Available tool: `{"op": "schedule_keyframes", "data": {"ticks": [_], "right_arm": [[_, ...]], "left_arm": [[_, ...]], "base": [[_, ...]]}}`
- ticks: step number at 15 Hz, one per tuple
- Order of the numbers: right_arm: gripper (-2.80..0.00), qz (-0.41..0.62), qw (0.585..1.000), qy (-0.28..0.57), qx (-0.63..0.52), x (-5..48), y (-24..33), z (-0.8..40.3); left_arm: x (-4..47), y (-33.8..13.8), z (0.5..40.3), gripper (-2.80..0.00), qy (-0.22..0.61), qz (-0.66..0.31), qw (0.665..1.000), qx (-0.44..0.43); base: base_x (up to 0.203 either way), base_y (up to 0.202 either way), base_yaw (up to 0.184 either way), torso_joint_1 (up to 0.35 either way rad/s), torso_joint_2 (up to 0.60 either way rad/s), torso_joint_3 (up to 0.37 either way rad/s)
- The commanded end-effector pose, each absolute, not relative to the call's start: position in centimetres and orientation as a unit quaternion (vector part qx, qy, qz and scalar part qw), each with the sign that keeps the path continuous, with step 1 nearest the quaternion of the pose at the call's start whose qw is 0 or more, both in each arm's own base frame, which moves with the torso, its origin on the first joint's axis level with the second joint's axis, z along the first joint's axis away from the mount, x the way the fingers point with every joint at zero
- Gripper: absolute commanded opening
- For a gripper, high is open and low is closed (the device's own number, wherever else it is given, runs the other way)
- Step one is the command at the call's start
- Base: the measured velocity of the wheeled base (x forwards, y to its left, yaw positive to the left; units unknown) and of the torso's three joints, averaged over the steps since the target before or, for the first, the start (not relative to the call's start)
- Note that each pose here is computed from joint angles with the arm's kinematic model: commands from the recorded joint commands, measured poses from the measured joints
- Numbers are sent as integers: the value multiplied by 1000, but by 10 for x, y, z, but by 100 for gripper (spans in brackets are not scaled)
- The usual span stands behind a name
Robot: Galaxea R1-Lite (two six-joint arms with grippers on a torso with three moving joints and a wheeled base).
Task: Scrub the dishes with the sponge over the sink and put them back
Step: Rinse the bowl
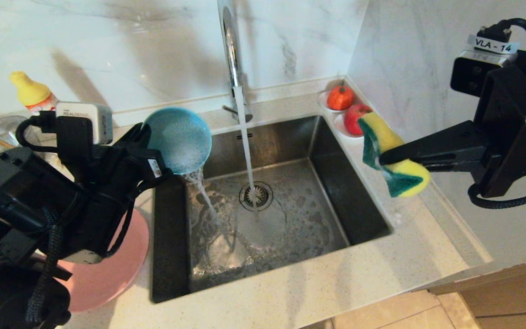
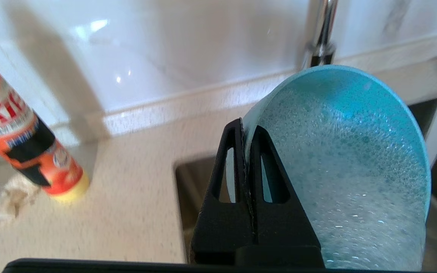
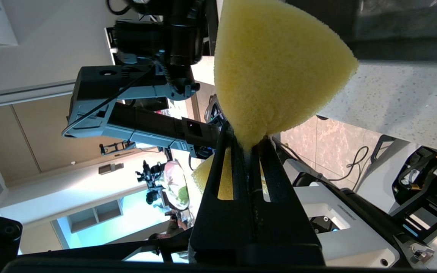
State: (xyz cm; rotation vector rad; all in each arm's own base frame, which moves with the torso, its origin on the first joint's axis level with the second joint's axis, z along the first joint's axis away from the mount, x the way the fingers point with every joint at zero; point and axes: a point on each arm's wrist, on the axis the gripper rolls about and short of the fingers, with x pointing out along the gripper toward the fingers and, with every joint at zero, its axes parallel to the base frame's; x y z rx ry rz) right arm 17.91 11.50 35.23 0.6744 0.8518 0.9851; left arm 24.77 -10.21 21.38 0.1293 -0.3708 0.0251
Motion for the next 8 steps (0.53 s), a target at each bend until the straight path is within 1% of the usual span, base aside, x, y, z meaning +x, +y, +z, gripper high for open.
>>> {"op": "schedule_keyframes", "data": {"ticks": [1,8], "right_arm": [[-280,446,739,399,309,183,118,349],[-280,443,739,403,310,182,117,346]], "left_arm": [[237,-99,229,-280,-218,-3,974,65],[223,-95,262,-280,-290,-36,952,88]], "base": [[0,0,0,0,0,0],[0,0,0,0,0,0]]}}
